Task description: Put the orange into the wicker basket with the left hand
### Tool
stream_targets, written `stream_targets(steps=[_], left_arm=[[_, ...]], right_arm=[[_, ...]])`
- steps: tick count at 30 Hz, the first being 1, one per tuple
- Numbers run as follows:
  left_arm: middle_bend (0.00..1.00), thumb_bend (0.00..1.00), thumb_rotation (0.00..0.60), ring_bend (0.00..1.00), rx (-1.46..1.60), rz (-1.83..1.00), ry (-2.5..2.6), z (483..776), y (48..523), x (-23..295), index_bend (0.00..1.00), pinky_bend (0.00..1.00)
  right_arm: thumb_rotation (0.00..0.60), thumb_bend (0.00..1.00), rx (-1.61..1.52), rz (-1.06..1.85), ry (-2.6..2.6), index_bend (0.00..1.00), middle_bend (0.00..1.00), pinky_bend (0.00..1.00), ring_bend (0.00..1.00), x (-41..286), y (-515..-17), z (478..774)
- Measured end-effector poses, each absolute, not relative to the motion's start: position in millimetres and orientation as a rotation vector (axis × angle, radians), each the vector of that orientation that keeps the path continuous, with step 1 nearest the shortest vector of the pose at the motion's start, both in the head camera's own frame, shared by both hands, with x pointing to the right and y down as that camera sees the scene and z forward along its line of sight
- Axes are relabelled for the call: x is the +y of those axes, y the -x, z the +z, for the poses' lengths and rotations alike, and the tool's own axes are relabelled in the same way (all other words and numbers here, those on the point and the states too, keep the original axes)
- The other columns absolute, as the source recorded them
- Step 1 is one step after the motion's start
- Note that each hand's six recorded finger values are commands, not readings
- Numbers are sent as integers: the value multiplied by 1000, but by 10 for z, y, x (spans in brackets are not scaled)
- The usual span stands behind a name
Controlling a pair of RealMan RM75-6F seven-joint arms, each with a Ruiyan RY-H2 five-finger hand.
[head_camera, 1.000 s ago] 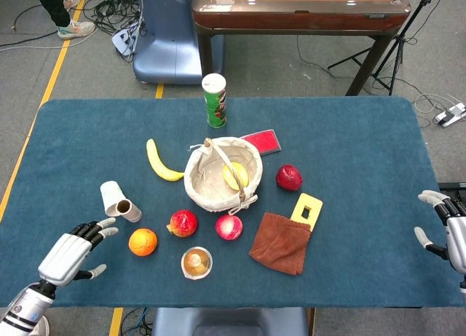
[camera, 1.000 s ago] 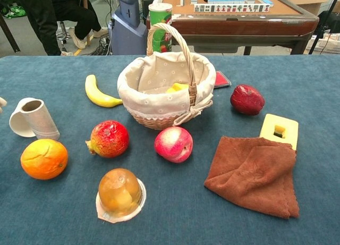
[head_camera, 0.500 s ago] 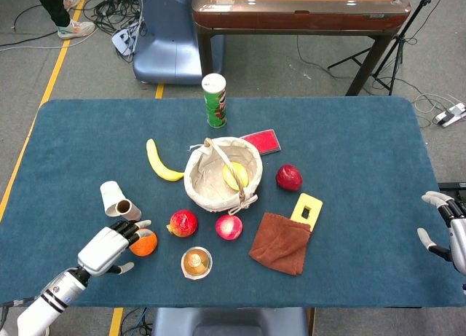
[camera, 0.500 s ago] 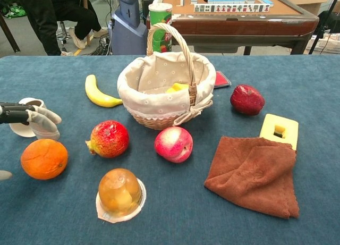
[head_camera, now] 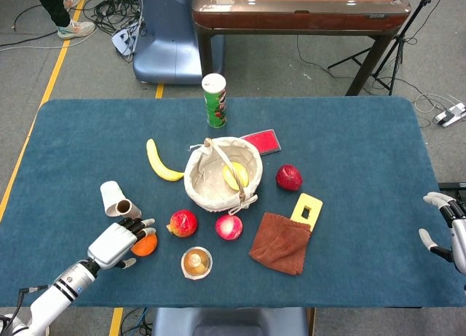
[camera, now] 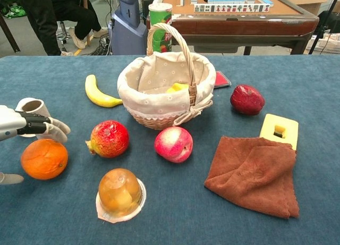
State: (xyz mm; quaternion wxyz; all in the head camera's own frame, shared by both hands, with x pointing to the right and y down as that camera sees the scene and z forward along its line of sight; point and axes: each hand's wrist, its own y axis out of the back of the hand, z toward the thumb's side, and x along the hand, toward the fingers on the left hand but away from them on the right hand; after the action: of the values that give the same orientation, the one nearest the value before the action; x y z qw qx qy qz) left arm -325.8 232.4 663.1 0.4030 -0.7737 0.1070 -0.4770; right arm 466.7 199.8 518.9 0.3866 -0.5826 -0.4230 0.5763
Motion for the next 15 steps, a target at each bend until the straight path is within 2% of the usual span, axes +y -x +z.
stream_targets(steps=[3, 6, 12, 15], left_arm=[[154, 223, 600, 188, 260, -1216, 1952, 6676, 3254, 2332, 269, 242], [155, 222, 600, 224, 263, -1214, 1955, 6708, 3237, 2332, 289, 311], [242, 223, 600, 368, 322, -1197, 1957, 6749, 3218, 2284, 398, 585], [309, 222, 600, 422, 357, -1186, 1950, 6755, 3230, 2248, 431, 635]], right_arm=[[600, 263, -1073, 1466, 1487, 295, 271, 399, 274, 1992, -4659, 5198], [600, 263, -1068, 1467, 1490, 295, 271, 400, 274, 1988, -4653, 5204], [600, 263, -1070, 1466, 1488, 295, 271, 400, 274, 1982, -4659, 5199], [600, 263, -1070, 1467, 1489, 294, 271, 399, 274, 1981, -4659, 5204]])
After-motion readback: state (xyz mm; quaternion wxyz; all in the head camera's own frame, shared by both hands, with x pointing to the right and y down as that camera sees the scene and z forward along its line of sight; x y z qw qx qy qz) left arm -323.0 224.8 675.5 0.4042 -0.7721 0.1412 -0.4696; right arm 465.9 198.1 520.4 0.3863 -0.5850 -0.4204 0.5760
